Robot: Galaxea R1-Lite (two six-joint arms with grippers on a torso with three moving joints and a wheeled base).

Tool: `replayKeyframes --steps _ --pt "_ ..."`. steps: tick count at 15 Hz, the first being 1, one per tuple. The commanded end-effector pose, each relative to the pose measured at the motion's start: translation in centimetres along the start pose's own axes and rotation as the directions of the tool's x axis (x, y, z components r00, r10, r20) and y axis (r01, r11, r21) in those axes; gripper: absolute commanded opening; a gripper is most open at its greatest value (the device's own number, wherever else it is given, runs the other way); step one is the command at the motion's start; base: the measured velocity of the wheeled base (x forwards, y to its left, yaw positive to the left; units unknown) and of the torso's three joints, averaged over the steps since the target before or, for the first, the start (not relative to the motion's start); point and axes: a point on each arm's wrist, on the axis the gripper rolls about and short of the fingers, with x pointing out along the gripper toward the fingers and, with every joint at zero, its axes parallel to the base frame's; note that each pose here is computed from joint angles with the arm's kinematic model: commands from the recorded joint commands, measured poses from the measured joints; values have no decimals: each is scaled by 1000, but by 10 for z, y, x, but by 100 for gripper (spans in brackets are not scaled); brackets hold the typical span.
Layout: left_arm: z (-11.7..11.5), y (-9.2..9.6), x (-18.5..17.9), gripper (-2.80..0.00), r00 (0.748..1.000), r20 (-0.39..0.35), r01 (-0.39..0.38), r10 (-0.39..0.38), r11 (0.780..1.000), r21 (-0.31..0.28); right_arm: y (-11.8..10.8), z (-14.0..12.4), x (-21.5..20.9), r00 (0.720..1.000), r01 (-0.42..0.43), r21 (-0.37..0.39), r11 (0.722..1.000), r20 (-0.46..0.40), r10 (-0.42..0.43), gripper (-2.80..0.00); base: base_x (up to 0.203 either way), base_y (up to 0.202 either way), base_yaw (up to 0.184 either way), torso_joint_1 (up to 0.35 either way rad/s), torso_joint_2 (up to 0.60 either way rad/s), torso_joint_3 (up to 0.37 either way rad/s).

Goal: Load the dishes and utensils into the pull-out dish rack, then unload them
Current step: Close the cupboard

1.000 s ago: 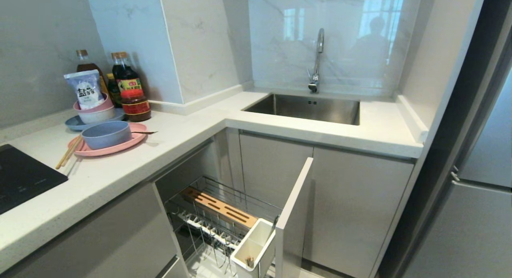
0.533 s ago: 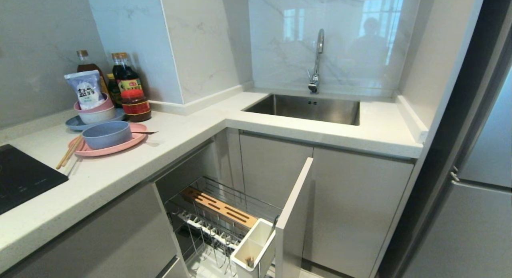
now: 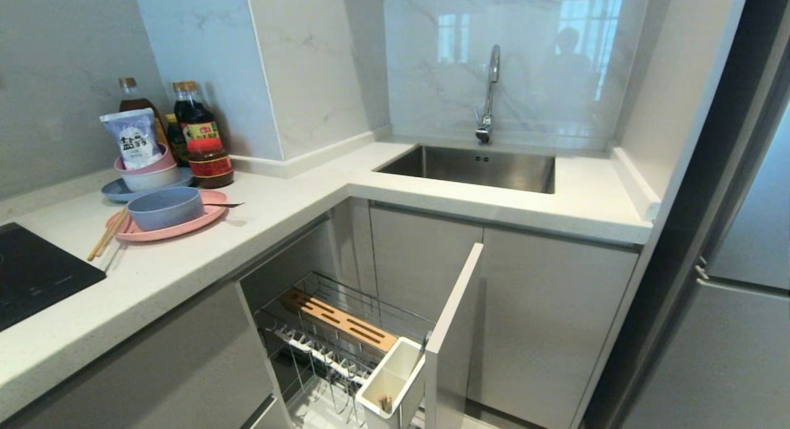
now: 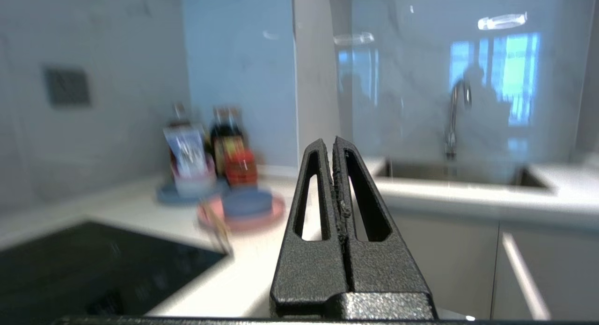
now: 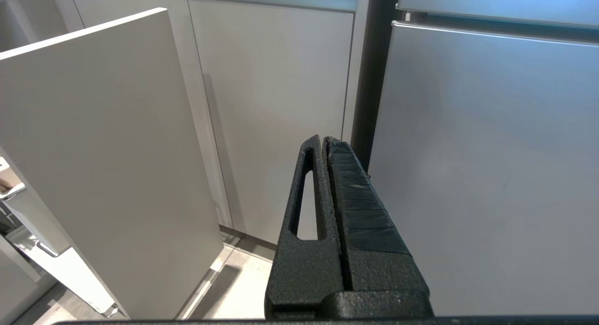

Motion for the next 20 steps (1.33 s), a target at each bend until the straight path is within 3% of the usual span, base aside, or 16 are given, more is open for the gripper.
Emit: replayKeyframes --steps 1,3,5,6,8,9,10,13,14,15,16,18,20 --pt "46 4 57 -280 997 -73 0 0 1000 -1 0 0 0 1000 0 0 1000 0 0 -280 0 0 0 0 0 0" --pt "82 8 111 -280 995 -95 -1 -3 999 -42 0 0 0 1000 0 0 1000 0 0 -280 0 0 0 0 0 0" --pt "91 8 167 -280 988 -151 -2 -23 987 -164 0 0 0 1000 0 0 1000 0 0 -280 0 0 0 0 0 0" --pt "89 6 189 -280 983 -180 2 -49 968 -253 0 0 0 1000 0 0 1000 0 0 -280 0 0 0 0 0 0" --pt "66 -5 235 -280 941 -270 37 -205 854 -518 0 0 0 1000 0 0 1000 0 0 -280 0 0 0 0 0 0" --pt "56 -14 250 -280 890 -287 129 -354 800 -586 0 0 0 1000 0 0 1000 0 0 -280 0 0 0 0 0 0" --pt "45 -26 261 -280 819 -300 206 -488 739 -641 0 0 0 1000 0 0 1000 0 0 -280 0 0 0 0 0 0" --pt "12 -71 287 -280 603 -335 298 -724 594 -747 0 0 0 1000 0 0 1000 0 0 -280 0 0 0 0 0 0" --pt "2 -88 292 -280 534 -351 306 -769 562 -768 0 0 0 1000 0 0 1000 0 0 -280 0 0 0 0 0 0" --pt "-13 -107 299 -280 463 -386 295 -798 549 -782 0 0 0 1000 0 0 1000 0 0 -280 0 0 0 0 0 0" --pt "-29 -124 307 -280 409 -427 276 -807 555 -785 0 0 0 1000 0 0 1000 0 0 -280 0 0 0 0 0 0" --pt "-60 -159 318 -280 309 -502 246 -808 578 -778 0 0 0 1000 0 0 1000 0 0 -280 0 0 0 0 0 0" --pt "-91 -197 321 -280 222 -579 228 -785 619 -752 0 0 0 1000 0 0 1000 0 0 -280 0 0 0 0 0 0"
